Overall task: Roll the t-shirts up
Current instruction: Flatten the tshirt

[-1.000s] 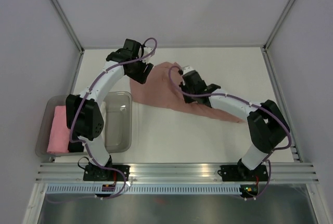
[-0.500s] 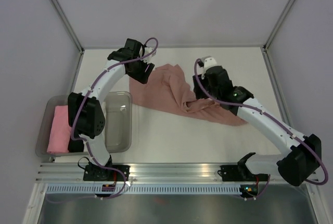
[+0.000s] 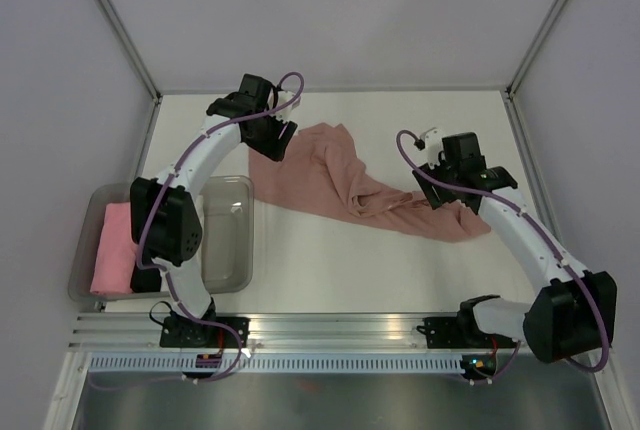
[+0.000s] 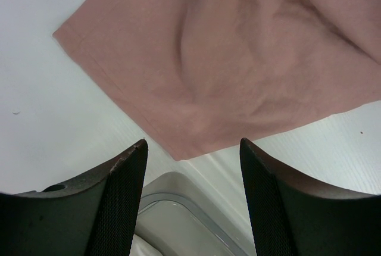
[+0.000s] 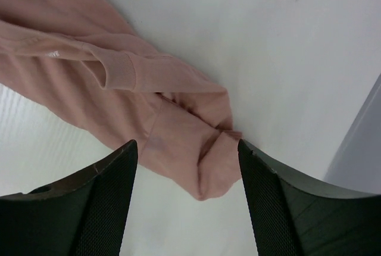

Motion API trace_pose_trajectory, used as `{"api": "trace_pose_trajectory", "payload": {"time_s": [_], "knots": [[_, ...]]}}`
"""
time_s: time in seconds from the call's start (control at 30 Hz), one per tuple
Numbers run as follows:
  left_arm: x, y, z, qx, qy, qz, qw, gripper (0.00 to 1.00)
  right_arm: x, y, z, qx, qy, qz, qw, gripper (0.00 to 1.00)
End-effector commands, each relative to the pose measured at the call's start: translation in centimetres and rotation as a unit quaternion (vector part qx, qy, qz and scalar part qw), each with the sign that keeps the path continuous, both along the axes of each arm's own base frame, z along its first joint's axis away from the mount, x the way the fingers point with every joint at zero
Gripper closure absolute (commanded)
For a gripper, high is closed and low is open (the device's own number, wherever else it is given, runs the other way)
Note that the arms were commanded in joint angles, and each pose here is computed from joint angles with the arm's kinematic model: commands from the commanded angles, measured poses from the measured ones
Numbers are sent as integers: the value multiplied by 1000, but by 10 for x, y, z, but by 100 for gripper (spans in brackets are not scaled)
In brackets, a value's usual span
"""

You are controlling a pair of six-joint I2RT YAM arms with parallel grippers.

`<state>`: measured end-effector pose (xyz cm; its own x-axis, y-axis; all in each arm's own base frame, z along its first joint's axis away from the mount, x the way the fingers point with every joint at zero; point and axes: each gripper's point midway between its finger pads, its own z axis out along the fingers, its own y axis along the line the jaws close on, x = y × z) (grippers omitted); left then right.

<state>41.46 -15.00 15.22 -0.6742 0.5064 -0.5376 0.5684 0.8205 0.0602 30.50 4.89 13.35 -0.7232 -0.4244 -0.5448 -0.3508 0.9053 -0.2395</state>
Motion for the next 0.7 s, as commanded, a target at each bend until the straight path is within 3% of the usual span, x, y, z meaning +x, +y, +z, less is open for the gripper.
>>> {"api": "trace_pose_trajectory", "payload": {"time_s": [0.0, 0.07, 0.13, 0.2, 0.3, 0.4, 0.53, 0.67], "knots": [[4, -6, 26, -18, -29, -14, 999, 31, 16, 4, 3, -29, -41, 180, 982, 25], [6, -5, 26, -15, -31, -13, 999, 31, 7, 11, -35, -36, 34, 253, 966, 25], [7, -4, 27, -14, -32, -11, 999, 31, 11, 6, -45, -64, 64, 278, 956, 26], [5, -3, 30, -13, -35, -9, 999, 31, 36, -2, -46, -93, 48, 251, 962, 26], [2, -3, 34, -14, -38, -12, 999, 31, 47, 8, -47, -92, 35, 299, 949, 25], [2, 1, 32, -5, -37, -8, 999, 31, 64, 8, -51, -104, 26, 293, 950, 25], [3, 4, 35, 3, -44, -5, 999, 31, 65, 13, -60, -104, 43, 310, 944, 26], [4, 6, 34, 8, -45, -5, 999, 31, 59, 33, -62, -57, 41, 339, 938, 29]]}}
